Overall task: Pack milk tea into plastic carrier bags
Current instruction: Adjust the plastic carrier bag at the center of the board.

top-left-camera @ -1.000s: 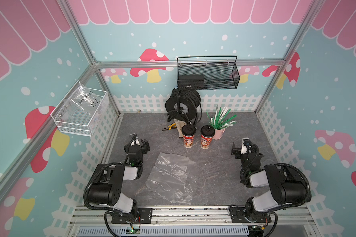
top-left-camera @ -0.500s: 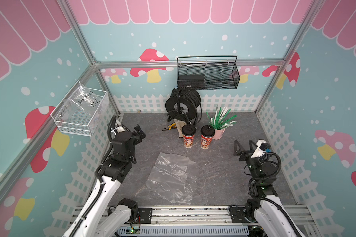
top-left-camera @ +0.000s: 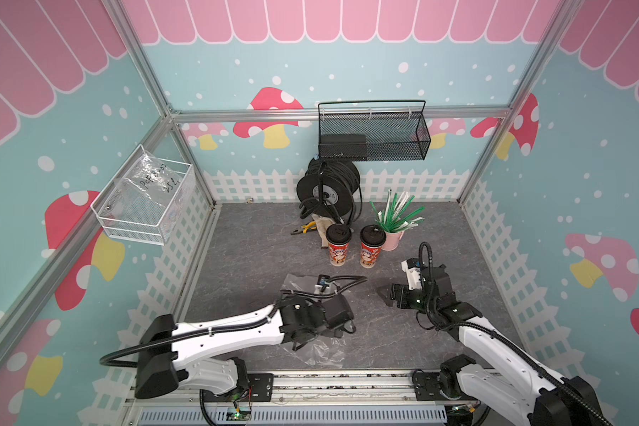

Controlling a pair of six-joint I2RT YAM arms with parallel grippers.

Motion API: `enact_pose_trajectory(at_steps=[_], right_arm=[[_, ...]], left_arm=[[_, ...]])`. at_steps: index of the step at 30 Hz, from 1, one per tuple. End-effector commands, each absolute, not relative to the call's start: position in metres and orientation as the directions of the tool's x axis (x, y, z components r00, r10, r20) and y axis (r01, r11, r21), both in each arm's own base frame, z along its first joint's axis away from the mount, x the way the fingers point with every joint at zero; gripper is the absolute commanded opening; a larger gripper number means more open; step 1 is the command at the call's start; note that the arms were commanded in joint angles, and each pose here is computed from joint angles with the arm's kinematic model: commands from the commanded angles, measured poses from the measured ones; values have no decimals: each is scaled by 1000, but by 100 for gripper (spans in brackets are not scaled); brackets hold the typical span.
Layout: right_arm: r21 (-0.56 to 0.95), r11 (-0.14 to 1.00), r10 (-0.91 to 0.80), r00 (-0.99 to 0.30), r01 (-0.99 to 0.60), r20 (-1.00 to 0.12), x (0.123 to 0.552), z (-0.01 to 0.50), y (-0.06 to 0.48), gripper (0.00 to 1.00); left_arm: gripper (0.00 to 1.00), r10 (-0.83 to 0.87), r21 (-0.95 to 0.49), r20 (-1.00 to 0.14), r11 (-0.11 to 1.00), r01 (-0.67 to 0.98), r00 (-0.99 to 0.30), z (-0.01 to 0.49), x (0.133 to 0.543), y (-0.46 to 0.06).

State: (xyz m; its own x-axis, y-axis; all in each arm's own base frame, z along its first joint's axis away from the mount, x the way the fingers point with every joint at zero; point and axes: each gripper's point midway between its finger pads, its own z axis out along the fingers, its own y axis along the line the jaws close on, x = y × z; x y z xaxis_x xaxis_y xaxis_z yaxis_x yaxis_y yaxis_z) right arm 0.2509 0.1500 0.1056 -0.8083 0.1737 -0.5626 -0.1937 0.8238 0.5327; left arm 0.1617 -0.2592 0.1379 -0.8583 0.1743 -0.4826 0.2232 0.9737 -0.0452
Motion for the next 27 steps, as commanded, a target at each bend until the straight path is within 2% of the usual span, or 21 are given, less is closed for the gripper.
enact_pose_trajectory(at_steps=[1, 2, 4, 6, 15, 22, 25, 27], right_arm=[[461, 884, 203, -828, -75, -523, 247, 93, 129, 94], [458, 886, 207, -831, -64, -516, 246, 91, 128, 94], [462, 885, 200, -842, -64, -500, 243, 88, 129, 94], [451, 890, 188, -851, -63, -490, 238, 83, 127, 94], [448, 893, 188, -861, -52, -473, 226, 69, 122, 95], [461, 885, 190, -856, -63, -481, 227, 68, 125, 95], [456, 888, 186, -859, -61, -478, 228, 66, 125, 95], [457, 888, 185, -860, -61, -476, 229, 64, 125, 95]], left_arm=[[76, 176, -51, -465, 973, 225, -867, 130, 158, -286], [66, 184, -69, -444, 969, 238, -877, 121, 156, -296], [64, 205, -125, -403, 953, 275, -892, 104, 149, -315], [58, 213, -140, -376, 949, 283, -902, 89, 147, -324], [58, 196, -140, -294, 959, 245, -936, 46, 163, -326], [69, 172, -115, -295, 970, 213, -940, 38, 175, -310], [63, 171, -116, -282, 971, 210, -944, 32, 175, -311], [55, 175, -115, -273, 970, 213, -946, 28, 174, -312]])
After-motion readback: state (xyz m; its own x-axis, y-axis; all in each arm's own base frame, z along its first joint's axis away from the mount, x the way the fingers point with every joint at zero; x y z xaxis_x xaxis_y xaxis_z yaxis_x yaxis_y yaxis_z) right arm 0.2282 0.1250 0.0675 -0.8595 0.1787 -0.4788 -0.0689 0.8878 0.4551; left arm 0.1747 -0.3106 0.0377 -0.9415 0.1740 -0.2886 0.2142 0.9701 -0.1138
